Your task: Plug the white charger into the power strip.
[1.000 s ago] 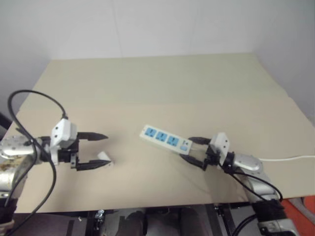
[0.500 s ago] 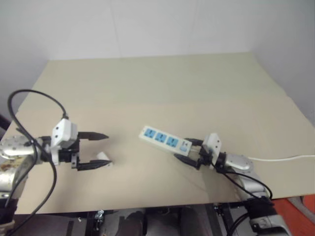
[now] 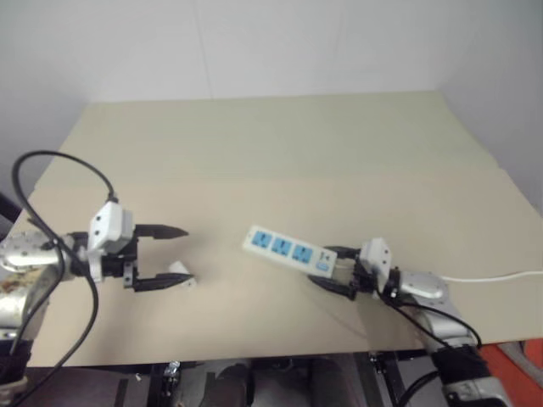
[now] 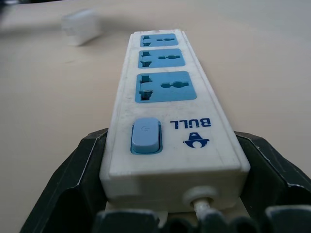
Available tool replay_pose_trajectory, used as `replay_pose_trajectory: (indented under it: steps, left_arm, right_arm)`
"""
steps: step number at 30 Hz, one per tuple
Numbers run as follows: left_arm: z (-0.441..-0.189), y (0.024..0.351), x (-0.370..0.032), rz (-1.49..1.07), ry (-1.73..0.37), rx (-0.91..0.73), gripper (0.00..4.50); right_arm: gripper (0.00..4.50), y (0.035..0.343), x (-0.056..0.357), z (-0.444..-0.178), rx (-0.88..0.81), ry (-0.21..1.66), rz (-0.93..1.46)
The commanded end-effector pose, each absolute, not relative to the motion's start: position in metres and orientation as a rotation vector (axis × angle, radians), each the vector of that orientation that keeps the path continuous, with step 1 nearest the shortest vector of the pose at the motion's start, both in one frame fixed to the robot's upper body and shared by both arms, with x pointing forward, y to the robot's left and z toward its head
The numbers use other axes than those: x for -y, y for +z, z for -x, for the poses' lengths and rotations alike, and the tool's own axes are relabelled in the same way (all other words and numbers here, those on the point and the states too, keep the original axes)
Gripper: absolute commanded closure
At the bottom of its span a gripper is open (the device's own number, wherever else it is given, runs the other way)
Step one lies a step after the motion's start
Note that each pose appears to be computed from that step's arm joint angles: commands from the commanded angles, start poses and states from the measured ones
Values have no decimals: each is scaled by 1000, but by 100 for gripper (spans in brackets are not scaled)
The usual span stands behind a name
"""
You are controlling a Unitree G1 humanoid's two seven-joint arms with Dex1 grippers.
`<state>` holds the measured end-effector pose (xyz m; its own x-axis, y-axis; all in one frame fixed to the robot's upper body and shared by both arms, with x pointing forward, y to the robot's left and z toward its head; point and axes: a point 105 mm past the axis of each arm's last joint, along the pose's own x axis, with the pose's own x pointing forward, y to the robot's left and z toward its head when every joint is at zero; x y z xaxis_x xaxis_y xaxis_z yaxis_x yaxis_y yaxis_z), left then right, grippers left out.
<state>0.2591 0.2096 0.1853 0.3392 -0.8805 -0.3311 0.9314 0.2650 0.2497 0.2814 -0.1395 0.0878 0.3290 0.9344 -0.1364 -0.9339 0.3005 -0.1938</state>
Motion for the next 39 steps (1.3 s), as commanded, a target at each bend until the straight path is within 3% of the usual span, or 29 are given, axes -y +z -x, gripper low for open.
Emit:
replay_pose_trajectory:
  steps: [1,6,11,16,20,25,36,39]
  left_arm:
    - [-265,205,-208,-479,-1217,-89,0]
    - [-282,231,-200,-636,-1208,-113,0]
    - [-293,232,-198,-795,-1291,-374,0]
    - [-285,248,-174,-1080,-1505,-366,0]
    - [-259,236,-165,-1257,-1712,-374,0]
    - [-256,221,-176,-1541,-1789,-416,0]
    - [-233,186,-190,-1631,-1967,-491,0]
    - [-237,179,-194,-1681,-1963,-507,0]
  right_arm:
    - [107,107,138,-273,66,1372,290]
    - [107,104,129,-271,42,1519,304]
    - [107,93,116,-281,-6,1573,336]
    - [107,85,107,-288,-33,1610,330]
    - [107,80,104,-287,-44,1617,315]
    - [107,75,106,-285,-66,1613,312]
    - [107,69,109,-283,-74,1567,317]
    - [107,68,109,-281,-75,1565,317]
